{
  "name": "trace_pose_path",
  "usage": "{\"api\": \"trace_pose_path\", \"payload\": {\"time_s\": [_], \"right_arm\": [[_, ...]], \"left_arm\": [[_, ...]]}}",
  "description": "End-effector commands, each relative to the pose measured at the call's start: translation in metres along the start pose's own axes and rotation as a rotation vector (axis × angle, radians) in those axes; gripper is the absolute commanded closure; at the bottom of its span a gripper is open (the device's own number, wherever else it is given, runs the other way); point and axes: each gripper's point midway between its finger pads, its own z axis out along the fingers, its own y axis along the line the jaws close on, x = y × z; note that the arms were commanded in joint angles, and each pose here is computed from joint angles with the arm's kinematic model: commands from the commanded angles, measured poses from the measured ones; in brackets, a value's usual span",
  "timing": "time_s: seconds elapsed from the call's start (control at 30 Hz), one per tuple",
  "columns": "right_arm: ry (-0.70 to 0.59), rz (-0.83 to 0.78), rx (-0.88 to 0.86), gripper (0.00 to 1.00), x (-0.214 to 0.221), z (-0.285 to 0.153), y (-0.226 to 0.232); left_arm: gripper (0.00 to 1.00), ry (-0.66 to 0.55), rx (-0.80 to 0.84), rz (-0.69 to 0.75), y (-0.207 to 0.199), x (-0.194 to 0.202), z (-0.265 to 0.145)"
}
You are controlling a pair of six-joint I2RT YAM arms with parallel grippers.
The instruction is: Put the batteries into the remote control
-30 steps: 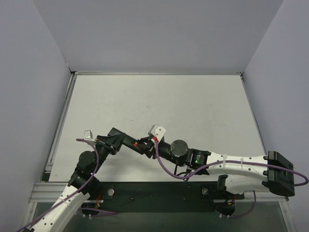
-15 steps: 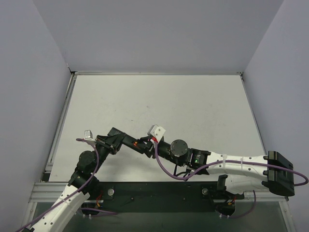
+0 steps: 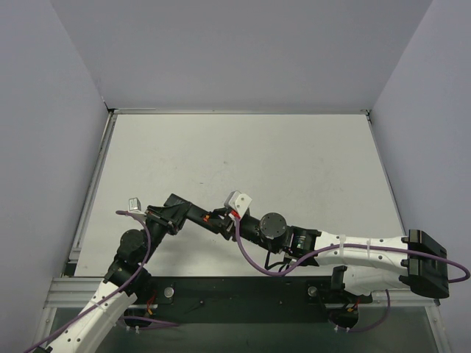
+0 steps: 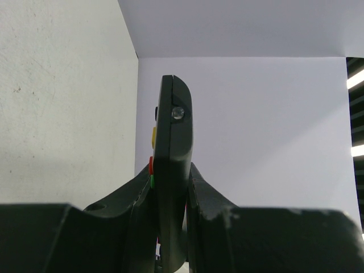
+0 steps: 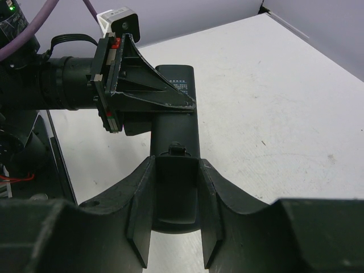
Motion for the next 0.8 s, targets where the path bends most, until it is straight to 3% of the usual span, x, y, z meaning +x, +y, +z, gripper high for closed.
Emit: {"api": "trace_pose_path", "payload": {"time_s": [0.0, 0.77], "right_arm": [[-0.073, 0.006, 0.019, 1.0, -0.024, 0.005, -0.004], [-0.081, 0.015, 0.019, 1.0, -0.028, 0.006, -0.006]], "left_arm": [[1.0, 0.035, 0.101, -0.057, -0.014, 0.005, -0.003], [1.0, 0.032, 0.109, -0.067, -0.016, 0.005, -0.004]]}}
